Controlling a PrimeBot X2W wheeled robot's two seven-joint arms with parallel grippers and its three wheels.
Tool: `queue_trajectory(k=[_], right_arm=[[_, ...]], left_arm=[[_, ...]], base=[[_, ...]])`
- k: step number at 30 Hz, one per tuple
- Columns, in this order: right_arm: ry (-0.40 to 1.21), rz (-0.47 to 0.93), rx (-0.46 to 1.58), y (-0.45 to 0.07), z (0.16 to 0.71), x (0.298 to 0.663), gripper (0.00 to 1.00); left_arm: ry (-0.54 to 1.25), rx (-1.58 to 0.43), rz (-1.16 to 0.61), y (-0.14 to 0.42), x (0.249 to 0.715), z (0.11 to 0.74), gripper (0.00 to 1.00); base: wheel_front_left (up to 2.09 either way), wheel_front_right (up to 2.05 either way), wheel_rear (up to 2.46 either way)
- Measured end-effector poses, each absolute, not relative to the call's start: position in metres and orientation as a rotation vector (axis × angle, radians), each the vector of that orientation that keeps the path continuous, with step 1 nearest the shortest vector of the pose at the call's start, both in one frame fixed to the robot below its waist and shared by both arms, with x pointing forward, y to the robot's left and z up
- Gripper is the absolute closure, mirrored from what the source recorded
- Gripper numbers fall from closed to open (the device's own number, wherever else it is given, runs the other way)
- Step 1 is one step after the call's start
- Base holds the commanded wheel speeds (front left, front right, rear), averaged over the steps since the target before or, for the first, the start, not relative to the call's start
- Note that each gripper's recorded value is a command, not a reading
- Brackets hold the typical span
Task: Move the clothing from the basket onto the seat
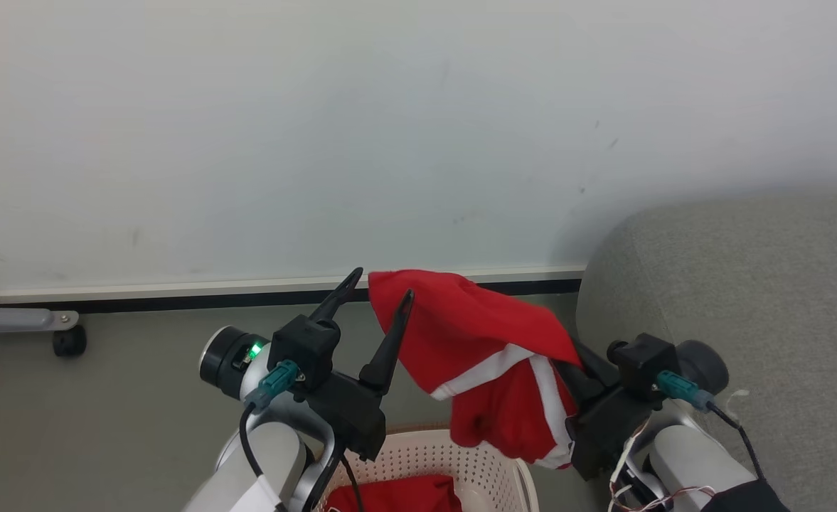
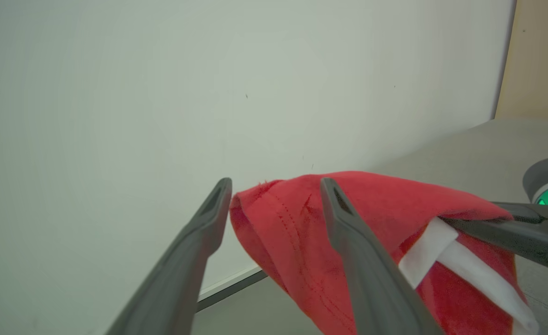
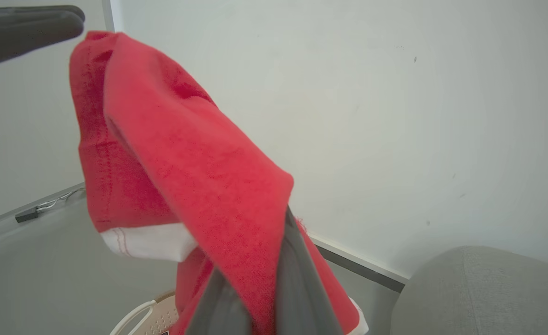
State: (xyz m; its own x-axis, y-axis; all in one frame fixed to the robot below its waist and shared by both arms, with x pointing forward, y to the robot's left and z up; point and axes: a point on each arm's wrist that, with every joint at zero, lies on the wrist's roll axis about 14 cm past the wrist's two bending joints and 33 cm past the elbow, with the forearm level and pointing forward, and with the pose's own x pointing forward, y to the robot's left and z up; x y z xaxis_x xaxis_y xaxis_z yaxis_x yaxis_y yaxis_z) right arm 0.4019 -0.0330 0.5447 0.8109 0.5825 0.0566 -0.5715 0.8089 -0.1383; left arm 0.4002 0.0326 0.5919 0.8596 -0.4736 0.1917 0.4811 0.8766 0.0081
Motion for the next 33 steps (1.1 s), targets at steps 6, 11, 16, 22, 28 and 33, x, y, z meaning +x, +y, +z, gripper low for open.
queue_trajectory(k=[6, 11, 16, 22, 28, 33], right_arm=[[-0.112, 0.532, -0.13, -0.072, 0.551, 0.408, 1.0], [-0.129, 0.448, -0.15, -0.108, 0.557, 0.409, 1.0], [-0.13, 0.37, -0.159, -0.138, 0.556, 0.401, 1.0], [-0.126, 0.287, -0.166, -0.169, 0.554, 0.387, 1.0], [-0.126, 0.195, -0.172, -0.202, 0.552, 0.369, 1.0], [-0.123, 0.115, -0.18, -0.231, 0.552, 0.353, 1.0]], left_arm=[[-0.153, -0.066, -0.511, 0.026, 0.397, 0.574, 0.0], [-0.118, -0.085, -0.543, 0.013, 0.392, 0.56, 0.0], [-0.084, -0.106, -0.593, -0.005, 0.383, 0.547, 0.0], [-0.057, -0.12, -0.662, -0.03, 0.373, 0.538, 0.0], [-0.038, -0.135, -0.753, -0.061, 0.362, 0.532, 0.0], [-0.012, -0.142, -0.828, -0.085, 0.351, 0.525, 0.0]], base=[[0.0, 0.0, 0.0], [0.0, 0.0, 0.0], [0.0, 0.0, 0.0], [0.0, 0.0, 0.0], [0.0, 0.0, 0.0], [0.0, 0.0, 0.0]])
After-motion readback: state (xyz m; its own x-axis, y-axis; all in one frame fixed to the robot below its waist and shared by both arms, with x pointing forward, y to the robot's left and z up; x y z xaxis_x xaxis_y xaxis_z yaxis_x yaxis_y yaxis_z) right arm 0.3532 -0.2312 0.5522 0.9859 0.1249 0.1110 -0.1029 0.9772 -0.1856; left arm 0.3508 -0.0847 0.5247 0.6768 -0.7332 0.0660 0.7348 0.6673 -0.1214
